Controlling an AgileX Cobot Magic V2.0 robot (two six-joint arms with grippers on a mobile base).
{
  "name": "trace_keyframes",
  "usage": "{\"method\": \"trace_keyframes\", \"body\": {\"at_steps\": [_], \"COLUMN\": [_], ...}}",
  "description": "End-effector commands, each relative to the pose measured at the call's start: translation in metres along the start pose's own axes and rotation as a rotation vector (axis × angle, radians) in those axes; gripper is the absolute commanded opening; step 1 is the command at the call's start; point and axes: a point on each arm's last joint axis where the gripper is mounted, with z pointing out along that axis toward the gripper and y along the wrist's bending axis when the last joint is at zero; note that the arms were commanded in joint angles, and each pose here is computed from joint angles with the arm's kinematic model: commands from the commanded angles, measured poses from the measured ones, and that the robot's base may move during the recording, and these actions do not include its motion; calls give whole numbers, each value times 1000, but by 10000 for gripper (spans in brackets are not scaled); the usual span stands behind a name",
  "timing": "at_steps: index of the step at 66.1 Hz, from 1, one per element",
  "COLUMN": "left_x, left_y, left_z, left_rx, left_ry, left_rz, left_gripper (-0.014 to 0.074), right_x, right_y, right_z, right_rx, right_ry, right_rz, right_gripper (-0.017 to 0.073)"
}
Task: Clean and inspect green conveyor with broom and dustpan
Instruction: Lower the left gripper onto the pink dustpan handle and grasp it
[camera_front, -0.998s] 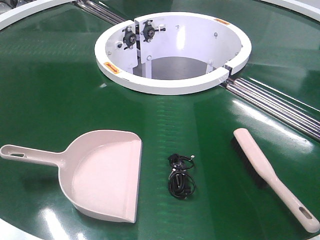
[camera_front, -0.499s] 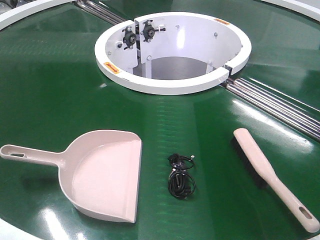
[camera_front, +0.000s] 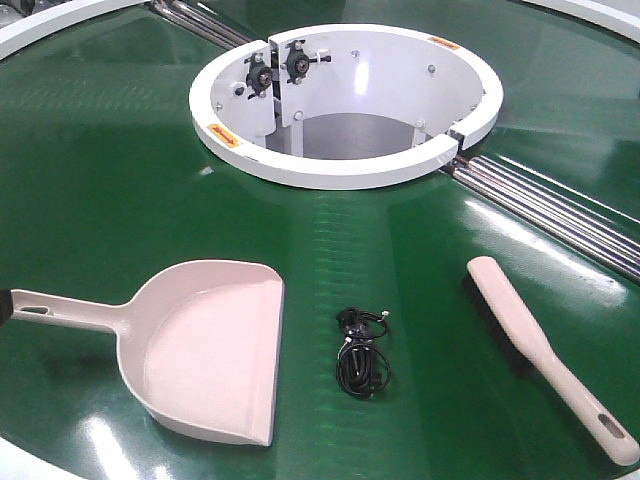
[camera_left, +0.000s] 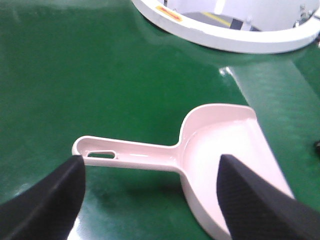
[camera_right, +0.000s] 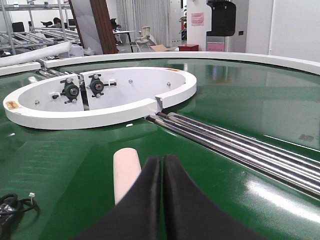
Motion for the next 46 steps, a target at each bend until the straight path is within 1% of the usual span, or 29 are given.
{"method": "trace_keyframes", "body": {"at_steps": [1,3,5,8,11,12,13,14,17,18,22,25,30,34,39,46], "left_x": [-25,-32,-37,-46,-55,-57,-60,-63,-71,-72,-83,-92,-106,-114,-120,-125], "left_y": [-3,-3,-4,-7,-10,-10,-12,-13,-16,-17,-20,-22,-23,-22,-21,-21], "left_z": [-4,-5,-3,0,2,3,6,7,13,17,22,28,37,45,58,77], "left_rx": [15,20,29,58,88,100,117,131,173,195,243,270,281,287,294,343], "left_ry": [-28,-3,28,83,138,157,185,202,250,278,309,312,301,298,330,379], "left_rz": [79,99,106,110,136,159,170,198,247,272,340,369,422,484,552,685], "left_gripper": [524,524,524,524,524,524,524,524,524,524,524,524,524,524,524,524], "right_x": [0,0,0,0,0,0,0,0,0,0,0,0,0,0,0,0], "right_y": [0,0,0,0,0,0,0,0,0,0,0,0,0,0,0,0], "right_z": [-1,-1,-1,-1,-1,-1,-1,-1,-1,-1,-1,-1,-1,-1,-1,-1], "right_rx": [1,1,1,1,1,1,1,1,1,1,1,1,1,1,1,0], "right_ry": [-71,-71,-71,-71,-71,-71,-71,-71,-71,-71,-71,-71,-71,-71,-71,-71], "right_rz": [-9,-9,-9,-9,-9,-9,-9,-9,-9,-9,-9,-9,-9,-9,-9,-9], "right_gripper": [-10,-10,-10,-10,-10,-10,-10,-10,-10,-10,-10,-10,-10,-10,-10,-10]}}
